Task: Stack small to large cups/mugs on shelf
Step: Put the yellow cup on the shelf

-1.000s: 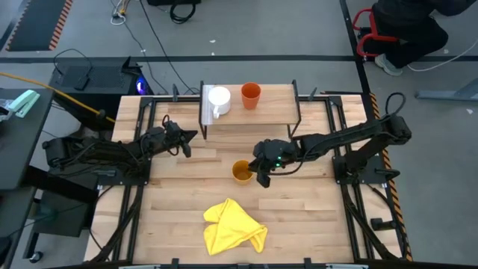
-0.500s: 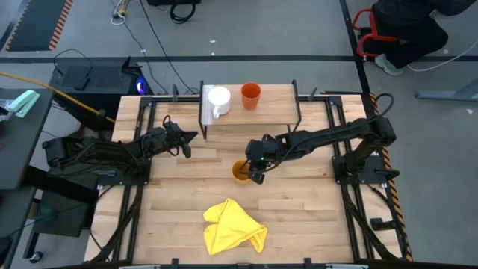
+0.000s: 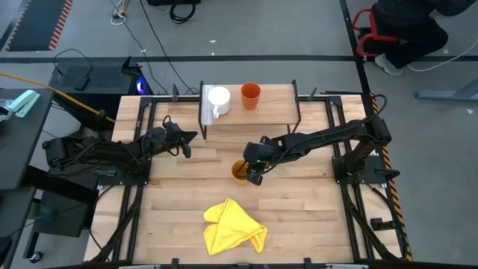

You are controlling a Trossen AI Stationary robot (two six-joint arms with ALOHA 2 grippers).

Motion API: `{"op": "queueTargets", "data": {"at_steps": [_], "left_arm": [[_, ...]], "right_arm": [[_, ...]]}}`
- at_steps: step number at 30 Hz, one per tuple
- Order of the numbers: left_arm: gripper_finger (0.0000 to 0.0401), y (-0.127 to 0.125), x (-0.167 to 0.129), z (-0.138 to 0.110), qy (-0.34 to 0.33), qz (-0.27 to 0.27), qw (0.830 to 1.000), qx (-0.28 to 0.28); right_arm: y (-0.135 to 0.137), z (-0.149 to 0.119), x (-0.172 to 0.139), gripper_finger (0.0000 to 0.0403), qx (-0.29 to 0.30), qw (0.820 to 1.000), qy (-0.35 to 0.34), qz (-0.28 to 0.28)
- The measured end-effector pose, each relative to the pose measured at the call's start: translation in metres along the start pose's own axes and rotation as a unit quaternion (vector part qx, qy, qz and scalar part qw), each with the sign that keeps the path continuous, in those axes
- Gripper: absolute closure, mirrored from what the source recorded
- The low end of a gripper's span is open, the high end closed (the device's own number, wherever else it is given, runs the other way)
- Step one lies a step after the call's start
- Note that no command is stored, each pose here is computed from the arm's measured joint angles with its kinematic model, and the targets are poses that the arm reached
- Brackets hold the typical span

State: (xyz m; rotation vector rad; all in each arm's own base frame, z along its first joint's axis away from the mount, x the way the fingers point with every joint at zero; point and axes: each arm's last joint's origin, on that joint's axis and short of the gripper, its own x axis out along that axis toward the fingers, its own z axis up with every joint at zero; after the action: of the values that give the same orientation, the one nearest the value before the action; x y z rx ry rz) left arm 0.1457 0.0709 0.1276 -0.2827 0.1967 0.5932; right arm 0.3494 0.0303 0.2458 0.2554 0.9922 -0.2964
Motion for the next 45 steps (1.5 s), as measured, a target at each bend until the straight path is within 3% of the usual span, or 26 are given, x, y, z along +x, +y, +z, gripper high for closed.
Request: {"op": "queueTargets", "data": {"at_steps": [11, 19, 29, 35, 41, 45], "left_arm": [[0.0392, 0.0, 0.0, -0.001, 0.003, 0.001, 1.0, 0.0], [0.0378, 0.0, 0.0, -0.001, 0.003, 0.001, 1.0, 0.0], [0.039, 0.0, 0.0, -0.001, 0.004, 0.001, 1.0, 0.0], [0.0389, 0.001, 0.0, -0.002, 0.012, 0.003, 1.0, 0.001], [0.0375, 0.001, 0.0, -0.003, 0.014, 0.004, 1.0, 0.002], [0.038, 0.001, 0.0, -0.003, 0.016, 0.004, 1.0, -0.001]], "right_arm": [[0.002, -0.002, 0.015, 0.0325, -0.012, 1.0, 0.013, -0.005], [0.002, -0.002, 0.014, 0.0327, -0.012, 1.0, 0.012, -0.005], [0.002, -0.002, 0.014, 0.039, -0.013, 1.0, 0.012, -0.004], [0.001, -0.003, 0.013, 0.0391, -0.019, 1.0, 0.02, -0.009], [-0.004, -0.008, 0.0, 0.0396, -0.029, 0.999, 0.04, -0.021], [-0.01, -0.009, -0.016, 0.0398, -0.036, 0.997, 0.043, -0.06]]}}
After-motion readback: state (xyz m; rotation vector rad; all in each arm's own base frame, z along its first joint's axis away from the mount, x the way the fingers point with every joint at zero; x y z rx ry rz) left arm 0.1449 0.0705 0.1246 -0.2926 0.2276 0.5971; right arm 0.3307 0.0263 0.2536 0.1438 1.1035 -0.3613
